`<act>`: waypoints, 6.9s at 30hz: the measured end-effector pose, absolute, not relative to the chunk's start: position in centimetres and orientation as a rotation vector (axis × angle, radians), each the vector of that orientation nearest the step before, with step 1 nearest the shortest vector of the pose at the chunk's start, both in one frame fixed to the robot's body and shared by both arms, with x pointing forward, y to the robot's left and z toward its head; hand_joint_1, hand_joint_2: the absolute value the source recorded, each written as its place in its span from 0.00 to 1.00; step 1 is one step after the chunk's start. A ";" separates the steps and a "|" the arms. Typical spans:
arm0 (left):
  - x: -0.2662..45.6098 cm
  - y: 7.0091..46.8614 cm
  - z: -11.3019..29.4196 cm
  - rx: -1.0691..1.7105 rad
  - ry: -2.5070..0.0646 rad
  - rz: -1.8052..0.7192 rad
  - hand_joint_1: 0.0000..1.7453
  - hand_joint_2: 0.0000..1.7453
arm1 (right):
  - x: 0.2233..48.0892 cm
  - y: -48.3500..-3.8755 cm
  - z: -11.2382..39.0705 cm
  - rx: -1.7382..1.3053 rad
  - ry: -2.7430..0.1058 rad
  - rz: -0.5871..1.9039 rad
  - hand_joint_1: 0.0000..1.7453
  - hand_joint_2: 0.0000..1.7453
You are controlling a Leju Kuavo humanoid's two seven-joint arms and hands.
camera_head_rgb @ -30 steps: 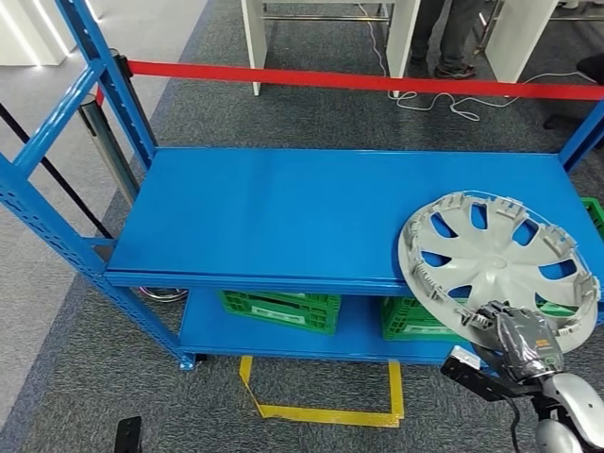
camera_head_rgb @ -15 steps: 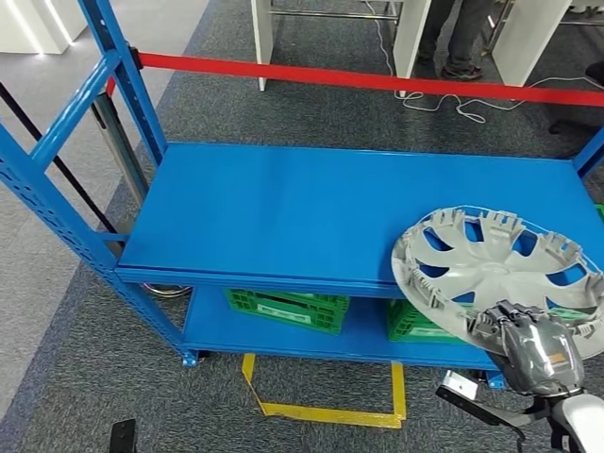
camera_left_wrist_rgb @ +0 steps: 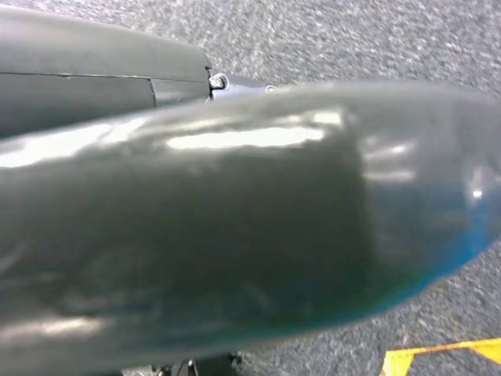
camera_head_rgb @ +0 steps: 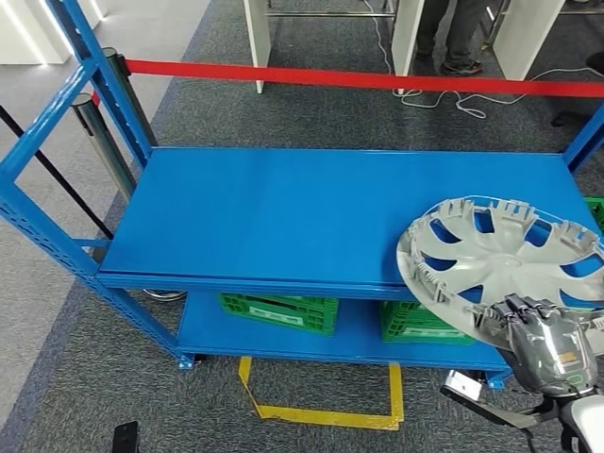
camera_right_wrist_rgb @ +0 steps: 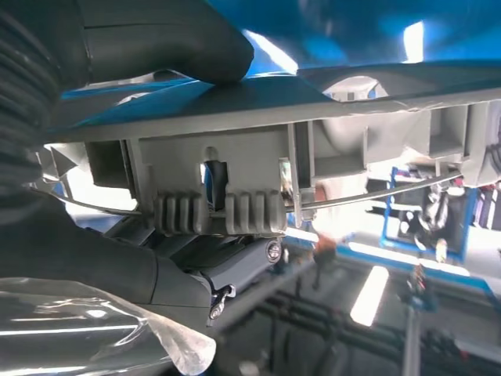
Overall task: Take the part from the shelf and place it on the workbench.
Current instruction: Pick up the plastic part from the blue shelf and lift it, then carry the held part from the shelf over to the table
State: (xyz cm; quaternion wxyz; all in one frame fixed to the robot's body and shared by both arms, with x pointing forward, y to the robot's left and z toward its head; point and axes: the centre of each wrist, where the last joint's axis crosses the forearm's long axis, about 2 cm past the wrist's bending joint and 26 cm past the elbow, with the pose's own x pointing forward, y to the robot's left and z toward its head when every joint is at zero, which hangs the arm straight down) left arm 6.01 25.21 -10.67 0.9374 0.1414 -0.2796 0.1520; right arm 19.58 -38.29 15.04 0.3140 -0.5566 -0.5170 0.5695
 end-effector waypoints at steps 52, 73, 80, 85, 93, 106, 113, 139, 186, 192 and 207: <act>6.1 24.7 -10.6 0.364 -0.624 0.287 0.00 1.00 | 17.0 -36.8 21.8 -1.791 -1.816 1.577 1.00 1.00; 6.1 24.6 -10.6 0.326 -0.631 0.270 0.00 1.00 | 16.2 -35.1 21.0 -1.767 -1.980 1.464 1.00 1.00; 6.3 24.6 -10.5 0.327 -0.625 0.259 0.00 1.00 | 15.8 -34.0 20.6 -1.730 -2.068 1.443 1.00 1.00; 6.3 24.7 -10.6 0.329 -0.626 0.257 0.00 1.00 | 15.9 -33.5 20.5 -1.716 -2.094 1.432 1.00 1.00; 6.4 24.6 -10.5 0.327 -0.628 0.258 0.00 1.00 | 15.8 -33.1 20.4 -1.703 -2.104 1.418 1.00 1.00; 6.6 24.3 -10.5 0.312 -0.638 0.240 0.00 1.00 | 15.1 -32.7 19.8 -1.662 -2.096 1.404 1.00 1.00; 6.6 24.3 -10.5 0.312 -0.638 0.235 0.00 1.00 | 14.5 -32.6 19.7 -1.644 -2.102 1.399 1.00 1.00; 6.3 24.9 -10.6 0.340 -0.618 0.179 0.00 1.00 | 13.1 -31.1 18.4 -1.558 -2.130 1.297 1.00 1.00; 3.9 25.8 -10.9 0.386 -0.496 0.290 0.00 1.00 | 23.1 -26.5 16.8 -1.387 -2.202 1.349 1.00 1.00; 3.8 25.6 -10.9 0.367 -0.508 0.283 0.00 1.00 | 23.2 -26.3 16.6 -1.411 -2.176 1.354 1.00 1.00; 4.0 25.6 -10.9 0.329 -0.562 0.228 0.00 1.00 | 20.6 -27.1 15.5 -1.453 -2.094 1.378 1.00 1.00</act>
